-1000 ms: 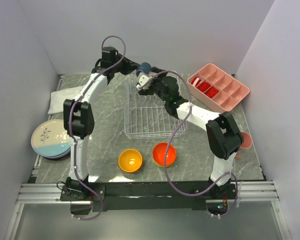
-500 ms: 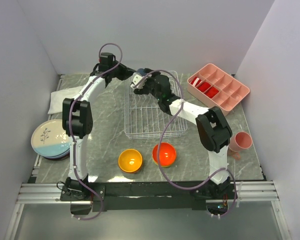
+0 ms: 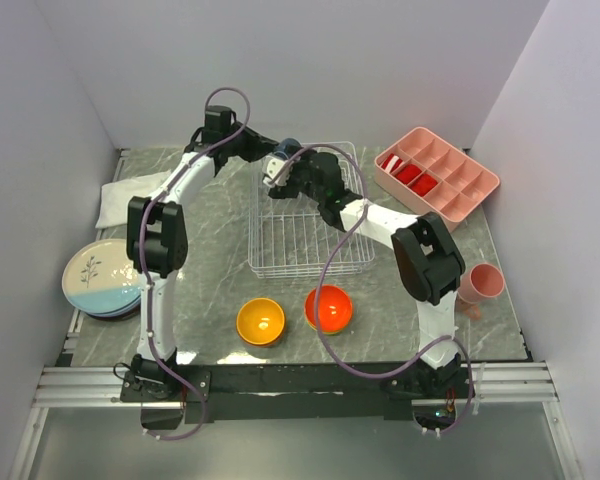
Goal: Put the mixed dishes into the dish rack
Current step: Turn the cup upside down in the dish rack.
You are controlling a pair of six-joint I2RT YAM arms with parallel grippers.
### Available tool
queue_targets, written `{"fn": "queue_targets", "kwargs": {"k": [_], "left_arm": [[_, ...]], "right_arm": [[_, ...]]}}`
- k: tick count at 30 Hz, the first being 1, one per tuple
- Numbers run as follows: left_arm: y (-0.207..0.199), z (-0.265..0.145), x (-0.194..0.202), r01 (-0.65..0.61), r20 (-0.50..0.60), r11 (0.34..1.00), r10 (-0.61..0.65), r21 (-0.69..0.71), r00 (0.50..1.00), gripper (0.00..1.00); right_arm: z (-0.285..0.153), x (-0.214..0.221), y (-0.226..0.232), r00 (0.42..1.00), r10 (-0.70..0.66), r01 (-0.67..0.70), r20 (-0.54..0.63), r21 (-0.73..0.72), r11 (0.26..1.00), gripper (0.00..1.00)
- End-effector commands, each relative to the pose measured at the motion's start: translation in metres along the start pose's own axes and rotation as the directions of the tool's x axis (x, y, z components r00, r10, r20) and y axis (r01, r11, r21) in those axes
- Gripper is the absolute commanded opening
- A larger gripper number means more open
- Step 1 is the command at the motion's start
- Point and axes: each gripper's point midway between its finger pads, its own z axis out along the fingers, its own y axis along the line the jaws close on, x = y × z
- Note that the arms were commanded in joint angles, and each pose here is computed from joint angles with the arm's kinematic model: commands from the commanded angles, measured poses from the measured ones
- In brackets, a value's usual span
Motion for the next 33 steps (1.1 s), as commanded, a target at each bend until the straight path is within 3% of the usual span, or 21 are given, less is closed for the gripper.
{"fn": "queue_targets", "kwargs": {"k": [1, 6, 10, 14, 18, 20, 22, 23, 33], "left_arm": [[-0.071, -0.046, 0.004, -0.015, 0.009, 0.991, 0.014, 0.133, 1.0, 0.01], [-0.068, -0.049, 0.007, 0.001, -0.007, 0.992, 0.0, 0.125, 1.0, 0.01], [-0.066, -0.051, 0.01, -0.001, -0.015, 0.992, 0.003, 0.124, 1.0, 0.01], [-0.056, -0.048, 0.011, 0.011, -0.018, 0.995, -0.009, 0.1, 1.0, 0.01], [-0.051, -0.045, 0.014, 0.02, -0.031, 0.995, -0.017, 0.094, 0.999, 0.01], [-0.049, -0.044, 0.015, 0.024, -0.038, 0.995, -0.02, 0.092, 0.999, 0.01], [-0.049, -0.043, 0.016, 0.017, -0.04, 0.995, -0.013, 0.097, 0.999, 0.01], [-0.05, -0.042, 0.017, 0.015, -0.039, 0.995, -0.011, 0.096, 0.999, 0.01], [-0.044, -0.036, 0.023, 0.002, -0.047, 0.996, 0.002, 0.092, 0.999, 0.01]], "right_arm": [[-0.004, -0.006, -0.023, 1.0, 0.016, -0.018, 0.024, 0.078, 0.997, 0.93], [0.013, 0.007, -0.028, 1.0, 0.027, -0.026, -0.013, 0.123, 0.992, 0.93], [0.024, 0.008, -0.032, 0.999, 0.038, -0.036, -0.011, 0.113, 0.993, 0.88], [0.027, 0.007, -0.034, 0.999, 0.054, -0.054, 0.002, 0.125, 0.991, 0.7], [0.018, -0.003, -0.032, 0.997, 0.057, -0.064, 0.058, 0.122, 0.99, 0.65], [0.009, -0.012, -0.031, 0.994, 0.056, -0.067, 0.091, 0.115, 0.991, 0.71], [0.001, -0.017, -0.03, 0.993, 0.034, -0.048, 0.112, 0.125, 0.991, 0.85], [0.0, -0.017, -0.029, 0.993, 0.027, -0.041, 0.114, 0.127, 0.991, 0.88], [-0.004, -0.027, -0.031, 0.989, -0.002, -0.019, 0.147, 0.143, 0.989, 0.91]]}}
